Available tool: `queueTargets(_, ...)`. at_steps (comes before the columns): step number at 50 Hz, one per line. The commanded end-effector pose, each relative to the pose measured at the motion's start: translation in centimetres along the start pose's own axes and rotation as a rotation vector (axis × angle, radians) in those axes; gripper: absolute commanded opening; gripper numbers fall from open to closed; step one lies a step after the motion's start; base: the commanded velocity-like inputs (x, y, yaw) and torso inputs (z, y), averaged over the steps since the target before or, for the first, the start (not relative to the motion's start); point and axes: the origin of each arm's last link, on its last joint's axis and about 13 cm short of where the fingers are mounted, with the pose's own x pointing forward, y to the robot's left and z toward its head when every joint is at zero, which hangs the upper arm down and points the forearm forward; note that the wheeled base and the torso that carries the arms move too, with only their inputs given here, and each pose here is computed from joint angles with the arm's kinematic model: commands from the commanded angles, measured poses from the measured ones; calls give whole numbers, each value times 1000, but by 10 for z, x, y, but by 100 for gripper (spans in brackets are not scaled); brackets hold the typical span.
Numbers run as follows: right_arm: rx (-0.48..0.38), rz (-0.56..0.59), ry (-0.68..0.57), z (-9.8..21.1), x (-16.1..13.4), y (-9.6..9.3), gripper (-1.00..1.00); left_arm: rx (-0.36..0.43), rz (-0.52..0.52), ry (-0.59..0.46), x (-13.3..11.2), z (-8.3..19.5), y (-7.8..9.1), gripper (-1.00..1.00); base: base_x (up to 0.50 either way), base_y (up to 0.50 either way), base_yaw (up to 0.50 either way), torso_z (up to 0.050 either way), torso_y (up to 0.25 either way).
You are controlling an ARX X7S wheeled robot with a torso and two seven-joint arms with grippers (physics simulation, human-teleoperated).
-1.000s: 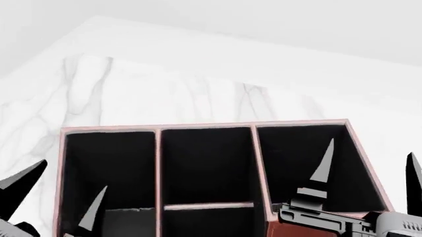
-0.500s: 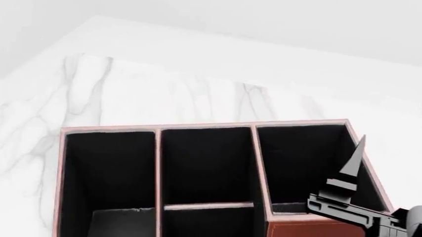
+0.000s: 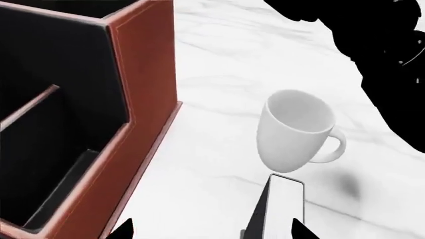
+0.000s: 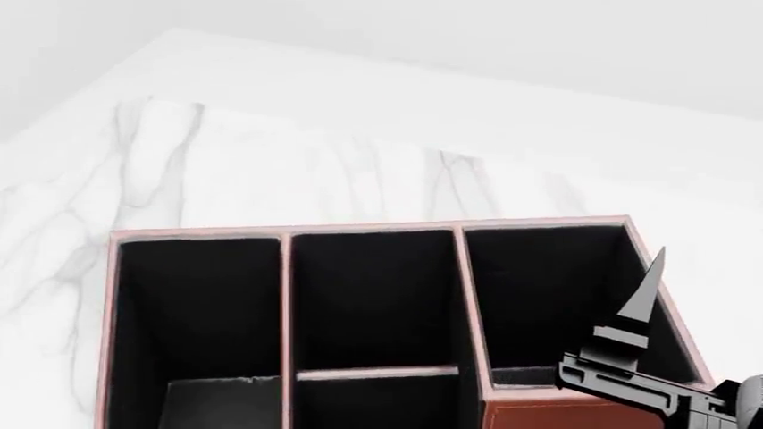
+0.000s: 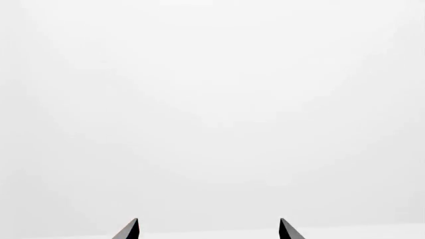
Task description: Pick up the book and place it in the front compartment of the caddy.
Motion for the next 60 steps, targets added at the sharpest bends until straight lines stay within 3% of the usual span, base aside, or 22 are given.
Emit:
queueTargets(1, -7, 2, -2, -4, -1, 0, 100, -11, -76, 22, 1, -1, -5, 100, 0, 0, 0, 0, 0)
queueTargets(14, -16, 4, -2, -3, -1, 0, 100, -15, -93, 44, 14, -9, -1, 100, 0, 0, 0, 0, 0)
queueTargets(33, -19, 9, 1, -5, 0, 0, 100, -25, -244, 61, 23, -14, 3, 100, 0, 0, 0, 0, 0)
queueTargets(60, -23, 10, 1, -5, -1, 0, 100, -15, -221, 179, 39, -37, 15, 100, 0, 0, 0, 0, 0)
